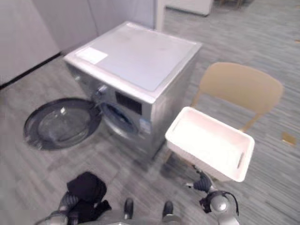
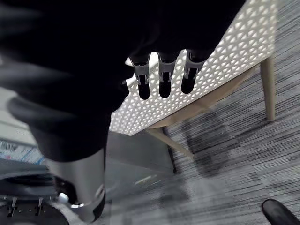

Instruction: Grab the laundry basket,head to the washer,open it,put in the laundry and shut it.

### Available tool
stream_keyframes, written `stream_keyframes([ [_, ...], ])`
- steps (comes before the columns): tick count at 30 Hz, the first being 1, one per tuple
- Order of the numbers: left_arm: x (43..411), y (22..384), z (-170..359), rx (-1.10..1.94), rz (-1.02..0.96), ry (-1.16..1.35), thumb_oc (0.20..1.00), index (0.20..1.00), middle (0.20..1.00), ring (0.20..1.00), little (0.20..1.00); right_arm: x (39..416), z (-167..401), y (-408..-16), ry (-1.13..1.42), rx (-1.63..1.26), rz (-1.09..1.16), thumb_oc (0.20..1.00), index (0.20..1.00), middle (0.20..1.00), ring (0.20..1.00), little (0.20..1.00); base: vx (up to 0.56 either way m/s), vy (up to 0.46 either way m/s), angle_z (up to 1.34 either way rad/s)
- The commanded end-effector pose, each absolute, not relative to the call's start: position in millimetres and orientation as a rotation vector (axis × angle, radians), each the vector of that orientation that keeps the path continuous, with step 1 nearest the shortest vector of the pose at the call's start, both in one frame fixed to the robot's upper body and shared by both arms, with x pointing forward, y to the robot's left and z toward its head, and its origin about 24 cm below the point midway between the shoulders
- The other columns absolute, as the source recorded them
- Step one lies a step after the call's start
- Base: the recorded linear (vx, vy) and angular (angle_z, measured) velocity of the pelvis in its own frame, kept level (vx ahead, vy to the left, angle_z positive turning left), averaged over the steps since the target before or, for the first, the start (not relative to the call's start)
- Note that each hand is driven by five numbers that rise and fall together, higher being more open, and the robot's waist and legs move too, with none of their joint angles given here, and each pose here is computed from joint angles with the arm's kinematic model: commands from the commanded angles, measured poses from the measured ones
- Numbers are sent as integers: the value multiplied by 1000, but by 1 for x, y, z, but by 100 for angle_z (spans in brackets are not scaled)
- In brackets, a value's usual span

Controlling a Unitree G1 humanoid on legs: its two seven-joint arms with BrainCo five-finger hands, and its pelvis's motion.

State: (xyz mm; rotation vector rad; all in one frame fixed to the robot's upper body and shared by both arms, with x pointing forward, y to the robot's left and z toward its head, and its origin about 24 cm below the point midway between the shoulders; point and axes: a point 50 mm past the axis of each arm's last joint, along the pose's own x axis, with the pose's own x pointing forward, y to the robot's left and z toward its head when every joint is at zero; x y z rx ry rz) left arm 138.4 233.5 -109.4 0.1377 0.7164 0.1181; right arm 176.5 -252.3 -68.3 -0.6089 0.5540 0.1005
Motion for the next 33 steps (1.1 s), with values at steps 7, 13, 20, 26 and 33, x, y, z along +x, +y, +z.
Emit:
stream_keyframes([
  [7, 168, 245, -80, 140, 138, 543, 200, 200, 200, 200, 200, 200, -52, -251, 457, -636, 53, 1000, 1000, 1000, 1000, 1000, 141, 174, 80],
  [13, 180, 248, -70, 222, 88, 498, 200, 200, 200, 200, 200, 207, -49, -240, 418, -616, 63, 1000, 1000, 1000, 1000, 1000, 137, 198, 50],
  [20, 191, 237, -67, 232, 52, 468, 200, 200, 200, 200, 200, 213, -44, -234, 387, -629, 96, 1000, 1000, 1000, 1000, 1000, 295, -12, 55],
  [26, 185, 225, -71, 235, -24, 482, 200, 200, 200, 200, 200, 205, -49, -238, 414, -623, 113, 1000, 1000, 1000, 1000, 1000, 262, -172, 83],
  [33, 192, 216, -70, 251, -58, 469, 200, 200, 200, 200, 200, 207, -51, -241, 431, -658, 119, 1000, 1000, 1000, 1000, 1000, 117, 27, -67],
])
